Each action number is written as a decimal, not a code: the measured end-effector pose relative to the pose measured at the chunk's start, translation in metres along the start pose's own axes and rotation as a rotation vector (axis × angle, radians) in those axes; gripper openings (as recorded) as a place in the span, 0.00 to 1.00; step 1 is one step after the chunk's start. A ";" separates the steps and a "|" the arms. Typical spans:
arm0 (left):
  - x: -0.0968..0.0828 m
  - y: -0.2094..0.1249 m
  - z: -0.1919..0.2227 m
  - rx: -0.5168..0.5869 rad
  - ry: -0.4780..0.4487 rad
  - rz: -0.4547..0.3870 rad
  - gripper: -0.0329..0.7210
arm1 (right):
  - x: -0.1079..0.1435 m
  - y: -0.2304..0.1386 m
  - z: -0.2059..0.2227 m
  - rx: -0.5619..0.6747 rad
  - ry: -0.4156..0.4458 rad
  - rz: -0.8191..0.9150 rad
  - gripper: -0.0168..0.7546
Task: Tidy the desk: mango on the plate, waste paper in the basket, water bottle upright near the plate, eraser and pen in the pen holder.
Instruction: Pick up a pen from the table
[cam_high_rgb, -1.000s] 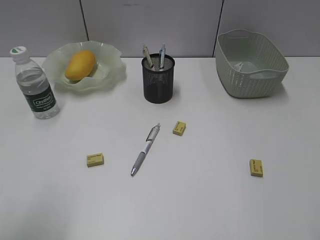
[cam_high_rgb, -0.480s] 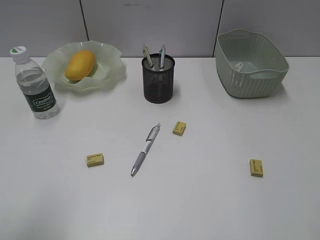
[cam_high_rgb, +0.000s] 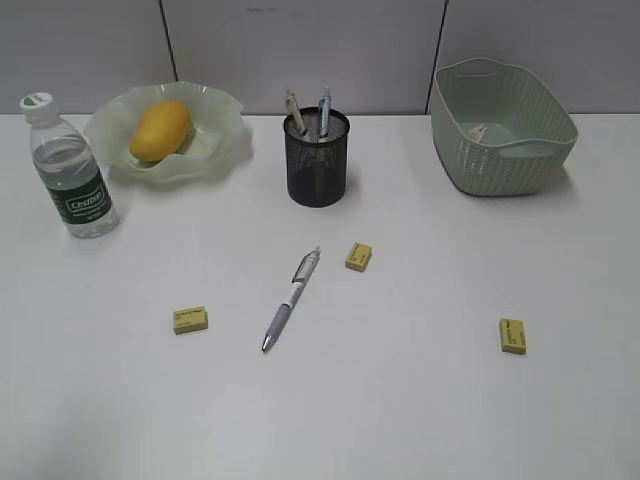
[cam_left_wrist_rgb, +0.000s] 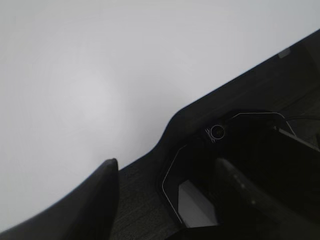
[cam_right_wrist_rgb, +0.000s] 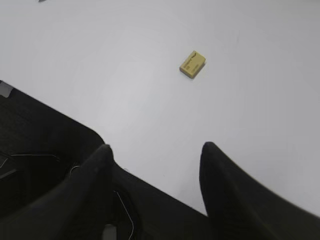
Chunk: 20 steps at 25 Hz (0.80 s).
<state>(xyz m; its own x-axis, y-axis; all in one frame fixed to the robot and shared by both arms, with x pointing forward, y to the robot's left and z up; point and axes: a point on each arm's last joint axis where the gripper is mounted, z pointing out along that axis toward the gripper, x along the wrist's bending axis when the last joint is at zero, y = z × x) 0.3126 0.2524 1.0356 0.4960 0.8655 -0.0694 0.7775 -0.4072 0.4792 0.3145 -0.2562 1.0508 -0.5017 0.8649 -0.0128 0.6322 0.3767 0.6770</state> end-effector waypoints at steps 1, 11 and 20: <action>0.000 0.000 0.001 0.003 0.001 0.001 0.64 | 0.000 0.002 0.001 0.007 0.000 0.001 0.59; 0.000 0.000 0.001 0.003 0.003 0.002 0.63 | -0.003 0.077 0.038 0.115 0.001 0.038 0.59; 0.000 0.000 0.001 0.003 0.004 0.002 0.62 | -0.002 0.160 0.128 0.296 0.024 0.148 0.59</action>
<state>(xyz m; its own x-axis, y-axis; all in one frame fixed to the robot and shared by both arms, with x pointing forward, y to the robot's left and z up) 0.3127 0.2528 1.0348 0.4961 0.8659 -0.0647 0.7775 -0.4098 0.4771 0.4927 -0.1549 1.0649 -0.4029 0.9109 0.0895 0.8416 0.3303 0.4273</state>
